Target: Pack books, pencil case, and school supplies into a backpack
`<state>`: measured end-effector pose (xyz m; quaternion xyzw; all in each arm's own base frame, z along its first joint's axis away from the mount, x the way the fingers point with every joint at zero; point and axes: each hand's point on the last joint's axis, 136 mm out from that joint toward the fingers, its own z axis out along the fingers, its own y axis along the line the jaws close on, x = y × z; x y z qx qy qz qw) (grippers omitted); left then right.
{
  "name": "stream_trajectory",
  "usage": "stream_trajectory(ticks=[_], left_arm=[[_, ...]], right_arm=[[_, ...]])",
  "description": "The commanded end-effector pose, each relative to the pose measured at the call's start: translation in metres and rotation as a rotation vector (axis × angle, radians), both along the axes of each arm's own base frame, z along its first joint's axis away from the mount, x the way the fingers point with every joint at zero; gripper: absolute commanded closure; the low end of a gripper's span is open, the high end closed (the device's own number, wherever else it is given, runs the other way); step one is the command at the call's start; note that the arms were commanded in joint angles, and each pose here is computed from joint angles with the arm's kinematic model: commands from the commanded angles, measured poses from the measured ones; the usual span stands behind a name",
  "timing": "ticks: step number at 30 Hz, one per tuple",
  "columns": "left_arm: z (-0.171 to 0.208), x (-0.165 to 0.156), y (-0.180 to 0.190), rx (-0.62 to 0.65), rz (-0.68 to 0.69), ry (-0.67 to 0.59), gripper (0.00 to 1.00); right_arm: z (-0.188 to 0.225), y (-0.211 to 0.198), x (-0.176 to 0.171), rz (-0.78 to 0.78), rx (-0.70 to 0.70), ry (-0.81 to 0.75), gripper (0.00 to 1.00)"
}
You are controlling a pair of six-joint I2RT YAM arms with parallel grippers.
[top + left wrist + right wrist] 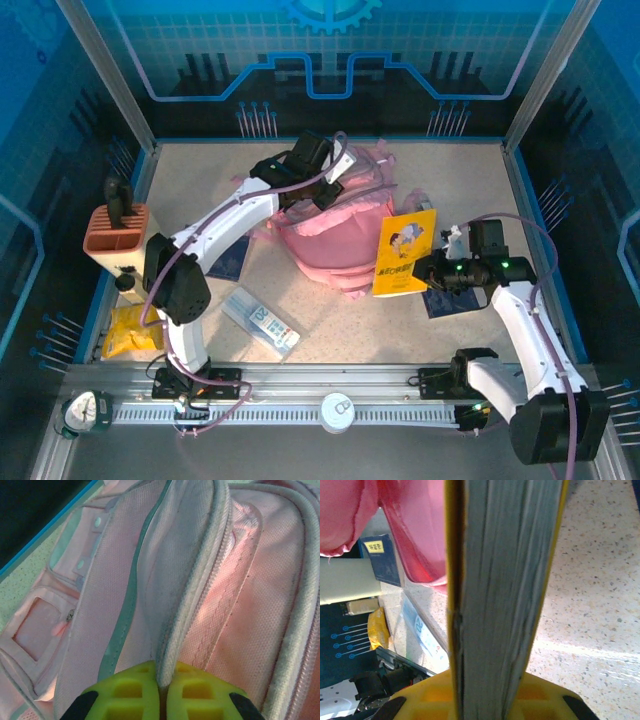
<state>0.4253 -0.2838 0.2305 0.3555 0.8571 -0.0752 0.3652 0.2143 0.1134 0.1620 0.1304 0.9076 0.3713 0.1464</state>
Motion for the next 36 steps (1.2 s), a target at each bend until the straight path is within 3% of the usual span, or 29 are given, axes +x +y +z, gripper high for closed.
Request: stream_trajectory(ticks=[1,11,15,23,25,28,31,33,36], left_arm=[[0.078,-0.010,-0.012,-0.171,-0.050,-0.129,1.00],[0.083,-0.020,-0.012,-0.203,-0.073,-0.125,1.00],[0.084,-0.019,-0.013,-0.214,-0.062,-0.116,1.00],[0.088,-0.020,-0.014,-0.222,-0.065,-0.114,1.00],[0.089,-0.021,-0.013,-0.228,-0.066,-0.120,1.00],[0.085,-0.022,-0.011,-0.217,-0.060,-0.123,1.00],[0.082,-0.021,-0.006,-0.196,-0.050,-0.131,1.00],[0.078,-0.020,-0.004,-0.189,-0.047,-0.130,1.00],[0.072,-0.018,-0.002,-0.188,-0.040,-0.125,1.00]], right_arm=[[0.018,0.029,0.010,0.070,0.097,-0.077,1.00],[0.016,0.099,0.079,0.143,0.164,-0.225,1.00],[0.004,0.124,0.108,0.167,0.215,-0.206,1.00],[-0.040,0.156,0.152,0.180,0.135,-0.191,0.94],[-0.057,0.152,0.162,0.172,0.081,-0.178,0.89],[-0.064,0.143,0.166,0.143,0.032,-0.201,0.65],[-0.066,0.128,0.153,0.130,-0.080,-0.223,0.51],[-0.065,0.113,0.140,0.117,-0.178,-0.248,0.44],[-0.072,0.098,0.113,0.124,-0.238,-0.228,0.43]])
